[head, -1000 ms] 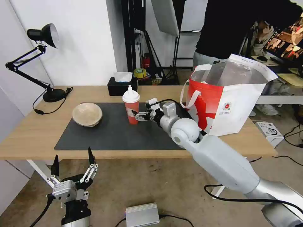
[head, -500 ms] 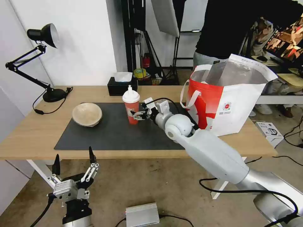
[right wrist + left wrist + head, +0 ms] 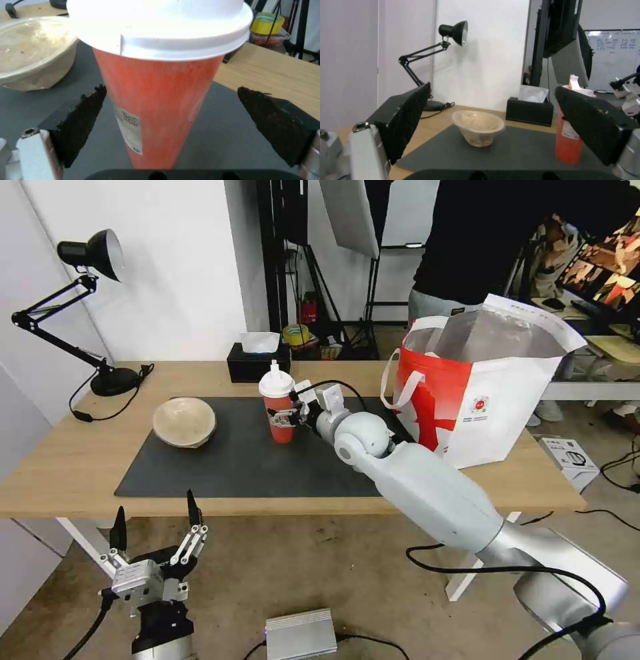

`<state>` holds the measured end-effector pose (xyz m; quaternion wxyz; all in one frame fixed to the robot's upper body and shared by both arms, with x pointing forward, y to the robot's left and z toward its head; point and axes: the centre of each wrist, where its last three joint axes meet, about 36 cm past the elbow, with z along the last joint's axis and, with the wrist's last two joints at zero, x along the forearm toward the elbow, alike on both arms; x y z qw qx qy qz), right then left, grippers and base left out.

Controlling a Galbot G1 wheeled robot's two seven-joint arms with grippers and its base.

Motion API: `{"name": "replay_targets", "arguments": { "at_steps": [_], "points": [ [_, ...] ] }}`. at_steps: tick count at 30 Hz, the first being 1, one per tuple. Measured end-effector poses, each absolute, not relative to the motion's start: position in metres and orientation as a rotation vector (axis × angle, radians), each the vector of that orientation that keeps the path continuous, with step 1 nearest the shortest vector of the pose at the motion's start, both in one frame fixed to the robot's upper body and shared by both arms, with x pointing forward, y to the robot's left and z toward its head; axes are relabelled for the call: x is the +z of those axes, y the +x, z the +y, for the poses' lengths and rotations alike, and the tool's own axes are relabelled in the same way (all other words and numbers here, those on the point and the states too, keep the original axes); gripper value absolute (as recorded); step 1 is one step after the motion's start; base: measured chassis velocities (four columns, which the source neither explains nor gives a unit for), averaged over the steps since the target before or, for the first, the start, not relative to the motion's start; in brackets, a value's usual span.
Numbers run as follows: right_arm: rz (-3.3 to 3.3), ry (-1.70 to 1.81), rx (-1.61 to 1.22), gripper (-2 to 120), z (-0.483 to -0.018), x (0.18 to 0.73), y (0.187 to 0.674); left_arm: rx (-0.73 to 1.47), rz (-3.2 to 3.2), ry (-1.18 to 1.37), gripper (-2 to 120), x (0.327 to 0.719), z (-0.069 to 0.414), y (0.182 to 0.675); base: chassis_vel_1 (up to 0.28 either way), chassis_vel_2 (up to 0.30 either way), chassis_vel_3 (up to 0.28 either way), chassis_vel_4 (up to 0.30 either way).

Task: Pick up the trash from the table and place it into the takeout bag.

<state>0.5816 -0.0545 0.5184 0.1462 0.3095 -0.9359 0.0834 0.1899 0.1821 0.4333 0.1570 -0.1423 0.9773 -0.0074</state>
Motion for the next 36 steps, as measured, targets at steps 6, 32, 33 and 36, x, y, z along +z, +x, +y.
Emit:
{"name": "replay_targets", "arguments": {
  "at_steps": [6,32,33,36],
  "points": [
    [-2.685,0.899,0.239,100,-0.050,0.516,0.582,-0.023,2.798,-0.406,100,0.432,0.182,0.190,0.000,0.000,0.000,0.000],
    [-2.653,0.862,0.186,100,-0.036,0.498,0.605,-0.042,2.788,-0.444,100,0.430,0.185,0.194,0.000,0.000,0.000,0.000],
    [-2.653,0.862,0.186,100,-0.036,0.498,0.605,-0.042,2.788,-0.444,100,0.430,0.185,0.194,0.000,0.000,0.000,0.000],
    [-2.645,0.868,0.180,97,-0.033,0.496,0.606,-0.045,2.788,-0.441,100,0.431,0.184,0.194,0.000,0.000,0.000,0.000]
  ]
}}
